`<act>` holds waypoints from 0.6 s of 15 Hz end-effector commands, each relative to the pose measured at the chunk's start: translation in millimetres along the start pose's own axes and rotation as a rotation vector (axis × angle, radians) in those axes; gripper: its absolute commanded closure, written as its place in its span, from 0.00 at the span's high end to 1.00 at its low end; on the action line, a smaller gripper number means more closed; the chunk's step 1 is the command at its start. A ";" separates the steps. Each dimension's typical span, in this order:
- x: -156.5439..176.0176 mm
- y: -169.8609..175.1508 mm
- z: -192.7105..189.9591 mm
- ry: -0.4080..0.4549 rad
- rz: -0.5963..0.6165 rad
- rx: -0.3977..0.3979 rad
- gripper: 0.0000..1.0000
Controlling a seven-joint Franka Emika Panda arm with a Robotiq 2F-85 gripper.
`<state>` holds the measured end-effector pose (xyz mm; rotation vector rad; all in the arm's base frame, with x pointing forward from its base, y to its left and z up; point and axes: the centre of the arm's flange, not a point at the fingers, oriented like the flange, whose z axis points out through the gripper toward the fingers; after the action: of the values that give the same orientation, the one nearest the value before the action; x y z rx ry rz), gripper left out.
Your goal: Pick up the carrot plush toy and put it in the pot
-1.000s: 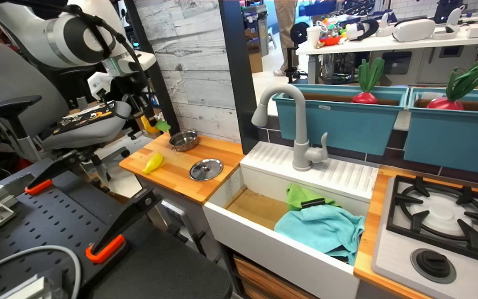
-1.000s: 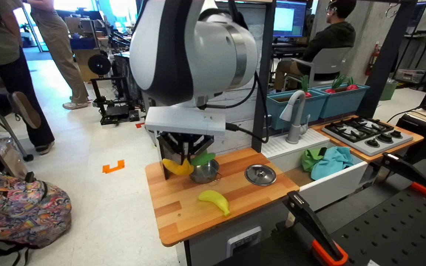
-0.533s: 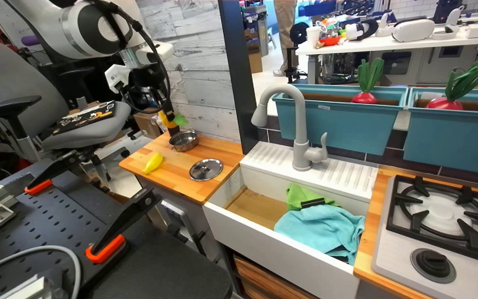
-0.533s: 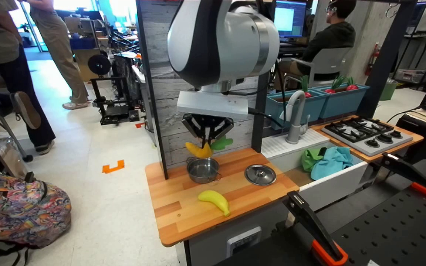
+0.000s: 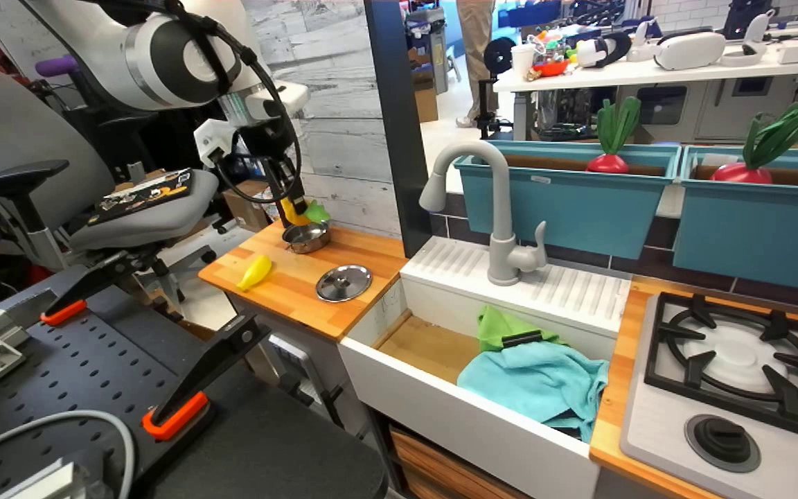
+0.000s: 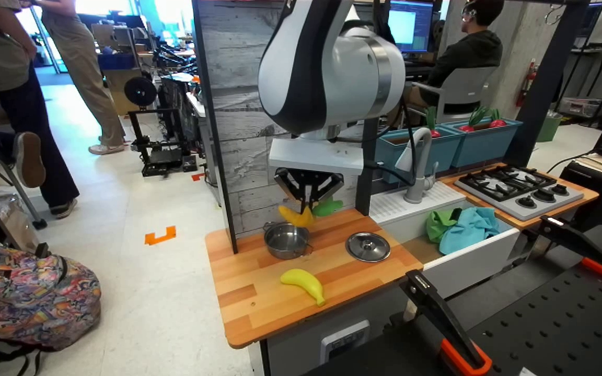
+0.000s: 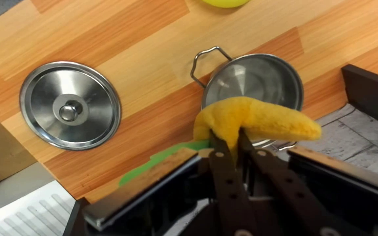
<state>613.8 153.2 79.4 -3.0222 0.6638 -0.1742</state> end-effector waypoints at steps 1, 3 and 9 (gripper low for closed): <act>10.4 -10.4 13.9 -0.013 -0.001 -0.014 0.03; 13.3 -13.6 20.4 -0.019 0.000 -0.021 0.03; 20.0 -24.8 35.1 -0.052 -0.006 -0.044 0.03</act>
<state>629.4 159.8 55.0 -3.0476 0.6598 -0.1034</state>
